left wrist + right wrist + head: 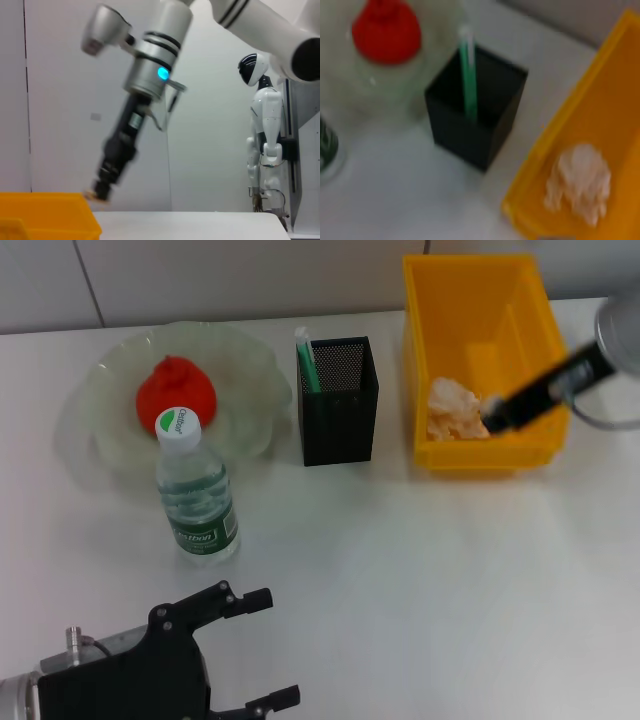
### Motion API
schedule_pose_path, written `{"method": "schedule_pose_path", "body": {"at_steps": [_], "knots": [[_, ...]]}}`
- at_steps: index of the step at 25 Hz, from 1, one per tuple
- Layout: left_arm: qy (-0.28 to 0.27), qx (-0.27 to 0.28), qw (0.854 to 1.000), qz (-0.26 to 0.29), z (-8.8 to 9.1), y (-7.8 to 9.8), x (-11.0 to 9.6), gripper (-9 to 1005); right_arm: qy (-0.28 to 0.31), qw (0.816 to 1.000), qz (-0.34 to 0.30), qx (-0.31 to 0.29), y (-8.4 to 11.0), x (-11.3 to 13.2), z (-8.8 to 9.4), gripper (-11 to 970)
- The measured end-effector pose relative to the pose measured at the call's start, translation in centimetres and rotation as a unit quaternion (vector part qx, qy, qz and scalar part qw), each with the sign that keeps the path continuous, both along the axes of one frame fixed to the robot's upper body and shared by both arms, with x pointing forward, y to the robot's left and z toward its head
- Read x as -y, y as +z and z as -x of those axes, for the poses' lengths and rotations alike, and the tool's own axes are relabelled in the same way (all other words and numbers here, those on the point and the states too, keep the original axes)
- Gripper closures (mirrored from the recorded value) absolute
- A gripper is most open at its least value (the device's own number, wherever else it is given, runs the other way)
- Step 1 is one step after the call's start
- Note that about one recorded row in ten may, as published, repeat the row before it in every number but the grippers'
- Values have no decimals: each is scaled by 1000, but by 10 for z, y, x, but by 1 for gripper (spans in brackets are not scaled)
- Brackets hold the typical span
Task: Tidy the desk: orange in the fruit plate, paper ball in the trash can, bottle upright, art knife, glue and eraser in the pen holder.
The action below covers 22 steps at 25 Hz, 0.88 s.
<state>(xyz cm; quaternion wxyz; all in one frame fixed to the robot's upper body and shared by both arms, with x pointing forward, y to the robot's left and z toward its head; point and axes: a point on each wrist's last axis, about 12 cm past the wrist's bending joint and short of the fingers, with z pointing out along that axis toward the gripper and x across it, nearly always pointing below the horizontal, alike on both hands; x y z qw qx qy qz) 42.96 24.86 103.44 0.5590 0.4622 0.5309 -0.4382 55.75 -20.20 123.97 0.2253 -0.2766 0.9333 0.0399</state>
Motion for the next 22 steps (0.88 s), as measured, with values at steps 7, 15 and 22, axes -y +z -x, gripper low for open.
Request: {"method": "schedule_pose_path", "body": {"at_steps": [7,15,22], "knots": [[-2,2,1000,1,-1,0,2,183,26,998,-23,47,23,-25,-38,707],[-3,4,1000,2,-3,2,2,183,36,996,-38,67,13,-44,-70,708],[-3,6,1000,2,-4,2,3,184,45,995,-67,64,-1,-58,-84,708]]}}
